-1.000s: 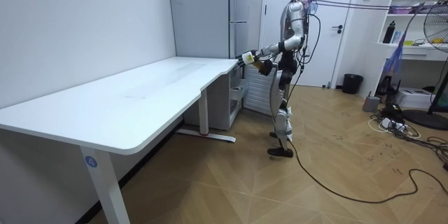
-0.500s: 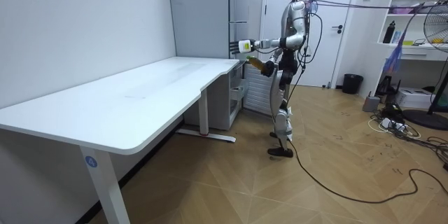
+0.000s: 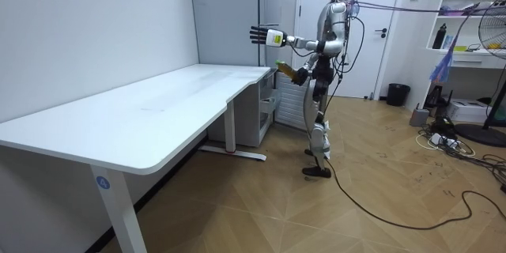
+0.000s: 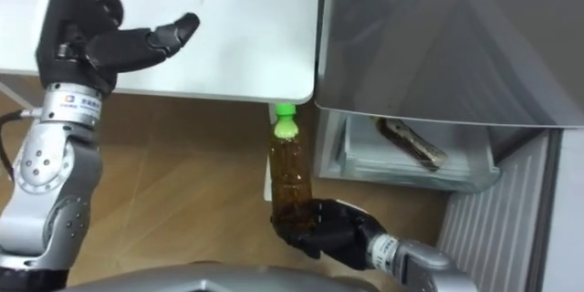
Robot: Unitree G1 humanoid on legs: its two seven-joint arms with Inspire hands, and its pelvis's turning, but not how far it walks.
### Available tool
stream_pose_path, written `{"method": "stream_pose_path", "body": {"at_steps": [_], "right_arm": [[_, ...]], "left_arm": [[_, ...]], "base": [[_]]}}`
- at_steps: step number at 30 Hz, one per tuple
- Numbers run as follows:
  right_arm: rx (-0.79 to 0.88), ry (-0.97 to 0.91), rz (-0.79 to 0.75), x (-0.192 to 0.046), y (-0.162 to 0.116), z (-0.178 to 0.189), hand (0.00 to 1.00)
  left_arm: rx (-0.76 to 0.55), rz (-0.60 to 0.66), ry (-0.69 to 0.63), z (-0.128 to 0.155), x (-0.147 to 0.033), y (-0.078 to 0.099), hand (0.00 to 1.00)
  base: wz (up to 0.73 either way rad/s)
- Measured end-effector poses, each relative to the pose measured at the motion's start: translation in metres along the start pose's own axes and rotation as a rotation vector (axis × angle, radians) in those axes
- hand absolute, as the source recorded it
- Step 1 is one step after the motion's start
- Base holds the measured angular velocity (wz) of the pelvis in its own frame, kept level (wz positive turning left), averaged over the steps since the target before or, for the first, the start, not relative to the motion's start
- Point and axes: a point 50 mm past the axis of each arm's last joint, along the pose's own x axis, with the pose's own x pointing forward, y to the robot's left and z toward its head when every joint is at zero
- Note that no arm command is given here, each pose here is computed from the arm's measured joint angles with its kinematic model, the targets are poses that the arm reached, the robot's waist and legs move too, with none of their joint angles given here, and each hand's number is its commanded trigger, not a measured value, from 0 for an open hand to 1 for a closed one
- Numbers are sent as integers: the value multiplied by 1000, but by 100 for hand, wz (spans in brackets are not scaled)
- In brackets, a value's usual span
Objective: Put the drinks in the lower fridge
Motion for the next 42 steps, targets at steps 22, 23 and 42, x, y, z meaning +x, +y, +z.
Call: {"method": "stream_pose_path", "body": {"at_steps": [22,23,42], "right_arm": [[128,-27,-254,-22,-22,-18,100],[147,-24,-273,-24,-24,-22,100],[440,-68,-435,-36,-37,-50,100]], "left_arm": [[96,610,600,-117,-93,101,0],[100,623,638,-122,-101,103,0],[236,674,1205,-177,-220,114,0]], "base": [[0],[0],[1]]}}
